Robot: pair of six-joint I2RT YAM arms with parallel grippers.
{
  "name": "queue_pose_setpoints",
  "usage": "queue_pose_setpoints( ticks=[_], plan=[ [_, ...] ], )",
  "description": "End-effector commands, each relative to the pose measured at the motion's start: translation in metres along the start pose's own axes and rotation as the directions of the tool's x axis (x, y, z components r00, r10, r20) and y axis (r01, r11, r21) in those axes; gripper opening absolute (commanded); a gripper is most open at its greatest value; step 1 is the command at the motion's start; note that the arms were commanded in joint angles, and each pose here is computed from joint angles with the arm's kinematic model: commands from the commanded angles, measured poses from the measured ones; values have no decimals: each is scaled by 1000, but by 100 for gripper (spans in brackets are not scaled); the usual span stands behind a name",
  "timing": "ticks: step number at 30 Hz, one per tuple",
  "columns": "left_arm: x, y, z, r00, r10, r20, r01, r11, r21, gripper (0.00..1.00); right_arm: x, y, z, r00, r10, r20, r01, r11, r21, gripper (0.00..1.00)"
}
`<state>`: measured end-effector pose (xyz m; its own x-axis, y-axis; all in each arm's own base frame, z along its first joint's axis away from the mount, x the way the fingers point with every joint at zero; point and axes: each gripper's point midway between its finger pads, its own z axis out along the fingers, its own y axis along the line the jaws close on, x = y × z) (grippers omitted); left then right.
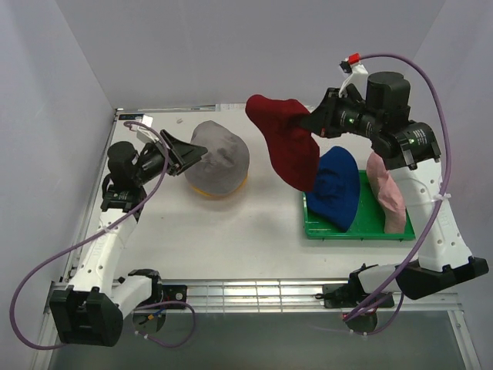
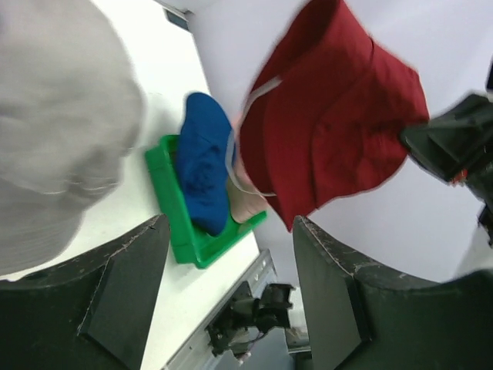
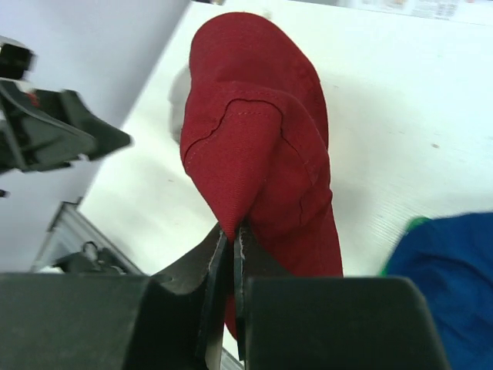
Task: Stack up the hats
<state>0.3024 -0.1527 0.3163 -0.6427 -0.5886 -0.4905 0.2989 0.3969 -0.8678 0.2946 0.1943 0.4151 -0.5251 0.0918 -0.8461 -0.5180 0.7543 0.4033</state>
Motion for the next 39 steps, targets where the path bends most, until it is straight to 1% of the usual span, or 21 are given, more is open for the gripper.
queue_pose_setpoints(
  ticks=[1, 2, 5, 7, 8, 9, 12, 19, 25, 31, 35, 36, 39],
  plan=[
    [6, -54, 14, 997, 72, 9, -73, 985, 155, 76, -41, 43, 0, 992, 67, 103, -45, 978, -206, 8],
    [9, -59, 20, 997, 77, 2, -76, 983, 169, 76, -44, 47, 0, 990, 98, 104, -73, 972, -223, 8],
    [22, -82, 34, 996, 87, 3, -86, 970, 228, 77, -53, 58, 0, 983, 138, 119, -100, 955, -281, 8],
    [32, -86, 47, 995, 97, -17, -90, 965, 248, 77, -58, 63, 1, 981, 151, 126, -105, 945, -310, 8],
    [32, -89, 52, 995, 100, -4, -96, 962, 258, 77, -59, 65, 1, 980, 157, 124, -110, 940, -323, 8],
    [40, -90, 60, 995, 94, -28, -83, 961, 265, 77, -59, 68, 1, 978, 173, 117, -124, 933, -338, 8],
    [49, -104, 72, 994, 108, -29, -94, 949, 302, 77, -62, 72, 1, 976, 188, 114, -136, 923, -361, 8],
    [64, -110, 104, 994, 97, -46, -77, 944, 322, 77, -64, 75, -4, 974, 197, 112, -143, 918, -370, 8],
    [66, -121, 110, 997, 74, -28, -59, 936, 346, 77, -65, 78, -7, 973, 202, 115, -146, 915, -376, 8],
    [56, -130, 103, 998, 57, 17, -59, 931, 360, 74, -61, 74, -3, 972, 209, 109, -156, 916, -369, 8],
    [52, -136, 99, 998, 47, 33, -56, 928, 369, 66, -58, 70, 3, 971, 216, 104, -165, 918, -361, 8],
    [51, -139, 97, 998, 44, 38, -55, 926, 373, 61, -57, 68, 4, 971, 215, 104, -166, 920, -354, 8],
    [47, -144, 94, 998, 41, 53, -58, 923, 381, 49, -56, 65, 7, 971, 212, 107, -165, 926, -340, 8]
  ],
)
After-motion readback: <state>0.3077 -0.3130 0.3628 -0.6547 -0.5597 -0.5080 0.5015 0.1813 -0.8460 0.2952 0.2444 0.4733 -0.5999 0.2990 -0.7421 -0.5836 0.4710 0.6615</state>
